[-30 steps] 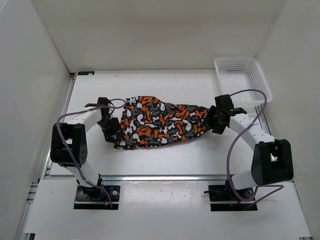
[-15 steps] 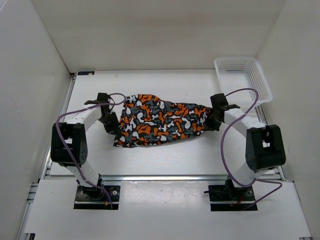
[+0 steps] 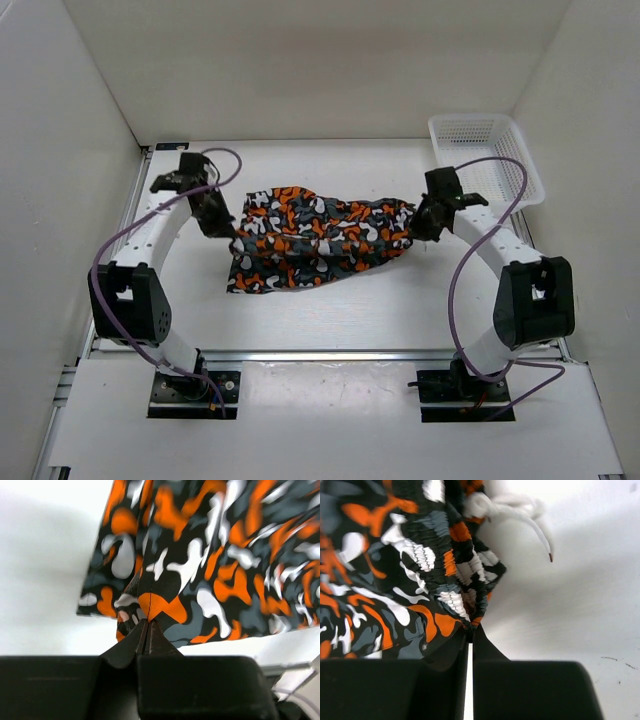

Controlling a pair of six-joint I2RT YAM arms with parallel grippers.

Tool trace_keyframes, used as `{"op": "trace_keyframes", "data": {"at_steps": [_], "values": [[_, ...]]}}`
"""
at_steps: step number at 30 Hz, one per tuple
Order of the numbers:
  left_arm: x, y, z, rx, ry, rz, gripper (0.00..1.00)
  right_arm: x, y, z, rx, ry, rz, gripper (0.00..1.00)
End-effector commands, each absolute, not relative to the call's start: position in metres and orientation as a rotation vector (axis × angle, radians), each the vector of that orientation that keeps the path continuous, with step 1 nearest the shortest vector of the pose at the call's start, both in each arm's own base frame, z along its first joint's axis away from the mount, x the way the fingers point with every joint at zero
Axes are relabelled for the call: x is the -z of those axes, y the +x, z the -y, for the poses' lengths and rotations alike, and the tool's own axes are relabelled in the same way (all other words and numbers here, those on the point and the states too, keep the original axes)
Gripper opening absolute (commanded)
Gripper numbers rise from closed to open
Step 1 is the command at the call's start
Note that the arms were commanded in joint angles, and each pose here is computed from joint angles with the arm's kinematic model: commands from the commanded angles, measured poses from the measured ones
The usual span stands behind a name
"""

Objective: Fold and stack the shorts
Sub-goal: Fold the shorts

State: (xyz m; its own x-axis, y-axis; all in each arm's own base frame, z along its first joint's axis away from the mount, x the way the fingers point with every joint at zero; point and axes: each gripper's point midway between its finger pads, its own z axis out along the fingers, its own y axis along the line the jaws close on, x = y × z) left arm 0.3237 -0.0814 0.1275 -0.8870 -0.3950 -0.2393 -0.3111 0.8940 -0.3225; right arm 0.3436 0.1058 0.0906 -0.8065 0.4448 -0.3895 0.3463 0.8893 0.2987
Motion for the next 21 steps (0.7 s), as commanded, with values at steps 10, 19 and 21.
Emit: {"op": "trace_keyframes", "data": {"at_steps": [10, 19, 21], "values": [[-0.159, 0.313, 0.029, 0.283, -0.598, -2.648, 0.1, -0.107, 0.333, -0.124, -0.371, 0.473, -2.556, 0.0], [-0.103, 0.294, 0.042, 0.38, -0.644, -2.761, 0.85, -0.075, 0.322, -0.122, -0.349, 0.47, -2.646, 0.82], [-0.125, 0.311, 0.04, 0.378, -0.635, -2.696, 0.85, -0.086, 0.331, -0.117, -0.356, 0.476, -2.609, 0.82]]}}
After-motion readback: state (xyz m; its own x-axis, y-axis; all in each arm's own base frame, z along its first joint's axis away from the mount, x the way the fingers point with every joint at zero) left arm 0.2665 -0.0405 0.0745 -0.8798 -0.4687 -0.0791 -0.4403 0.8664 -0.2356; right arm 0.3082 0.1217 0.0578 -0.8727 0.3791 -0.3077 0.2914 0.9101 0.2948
